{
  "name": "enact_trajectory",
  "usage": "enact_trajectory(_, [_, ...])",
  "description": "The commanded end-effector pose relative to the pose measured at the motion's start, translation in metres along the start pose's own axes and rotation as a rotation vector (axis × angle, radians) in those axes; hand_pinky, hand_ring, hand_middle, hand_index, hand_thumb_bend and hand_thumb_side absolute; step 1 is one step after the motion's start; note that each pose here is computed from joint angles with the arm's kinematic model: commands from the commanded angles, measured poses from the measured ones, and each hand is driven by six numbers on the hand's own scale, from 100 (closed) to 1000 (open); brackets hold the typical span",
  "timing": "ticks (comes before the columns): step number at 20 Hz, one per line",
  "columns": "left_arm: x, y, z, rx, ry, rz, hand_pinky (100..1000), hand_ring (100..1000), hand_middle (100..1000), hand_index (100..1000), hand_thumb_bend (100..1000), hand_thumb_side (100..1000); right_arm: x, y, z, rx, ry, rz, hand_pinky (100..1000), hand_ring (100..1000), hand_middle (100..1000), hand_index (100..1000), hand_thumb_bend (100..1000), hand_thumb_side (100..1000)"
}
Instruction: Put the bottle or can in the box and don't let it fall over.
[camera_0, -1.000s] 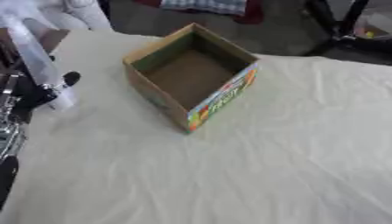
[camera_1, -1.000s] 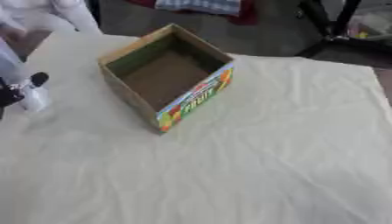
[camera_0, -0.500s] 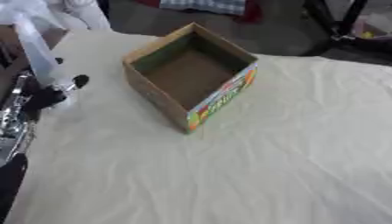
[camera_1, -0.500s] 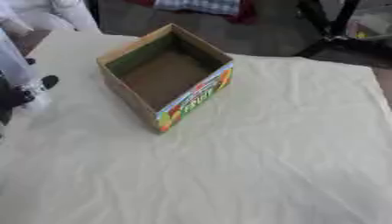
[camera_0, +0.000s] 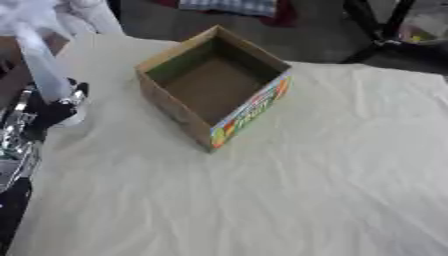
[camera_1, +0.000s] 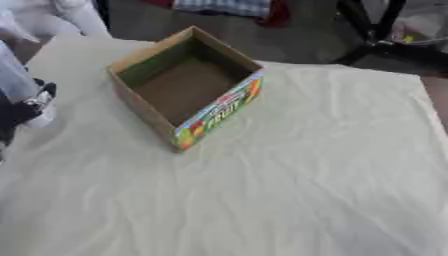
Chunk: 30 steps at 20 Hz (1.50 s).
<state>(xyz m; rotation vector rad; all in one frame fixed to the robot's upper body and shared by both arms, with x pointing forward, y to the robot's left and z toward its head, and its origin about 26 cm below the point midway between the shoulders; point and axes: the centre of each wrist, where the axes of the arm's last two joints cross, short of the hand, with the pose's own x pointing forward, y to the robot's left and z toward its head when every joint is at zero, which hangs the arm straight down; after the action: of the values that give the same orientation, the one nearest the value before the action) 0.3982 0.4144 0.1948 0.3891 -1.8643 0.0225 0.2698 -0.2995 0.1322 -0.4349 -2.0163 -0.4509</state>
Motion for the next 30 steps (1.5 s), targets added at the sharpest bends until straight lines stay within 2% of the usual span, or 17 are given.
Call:
enact_trajectory(1, [0.008, 0.003, -0.004, 0.031, -0.019, -0.021, 1000, 1000, 912, 421, 217, 100, 0.006, -0.001, -0.002, 0.003, -0.022, 0.001, 916, 968, 1000, 920, 100, 470])
enact_trajectory(7, [0.008, 0.002, -0.005, 0.027, -0.038, -0.01, 1000, 1000, 801, 308, 205, 100, 0.005, -0.001, -0.001, 0.004, -0.02, 0.001, 917, 968, 1000, 919, 100, 470])
enact_trajectory(11, [0.01, 0.004, -0.006, -0.009, -0.05, 0.005, 1000, 1000, 755, 255, 147, 100, 0.005, -0.001, -0.001, 0.003, -0.019, 0.001, 917, 967, 1000, 919, 100, 470])
enact_trajectory(16, [0.023, 0.009, -0.008, -0.01, -0.092, 0.01, 1000, 1000, 731, 216, 133, 100, 0.005, -0.003, -0.002, -0.002, -0.02, 0.004, 918, 966, 1000, 919, 100, 470])
enact_trajectory(20, [0.035, 0.007, -0.01, -0.02, -0.112, 0.028, 1000, 982, 681, 138, 115, 100, 0.005, -0.004, -0.002, -0.004, -0.017, 0.009, 918, 965, 1000, 919, 100, 470])
enact_trajectory(30, [0.068, -0.001, -0.015, -0.066, -0.151, 0.039, 1000, 938, 637, 128, 100, 100, 0.005, -0.008, -0.003, -0.001, -0.022, 0.015, 918, 965, 1000, 920, 100, 470])
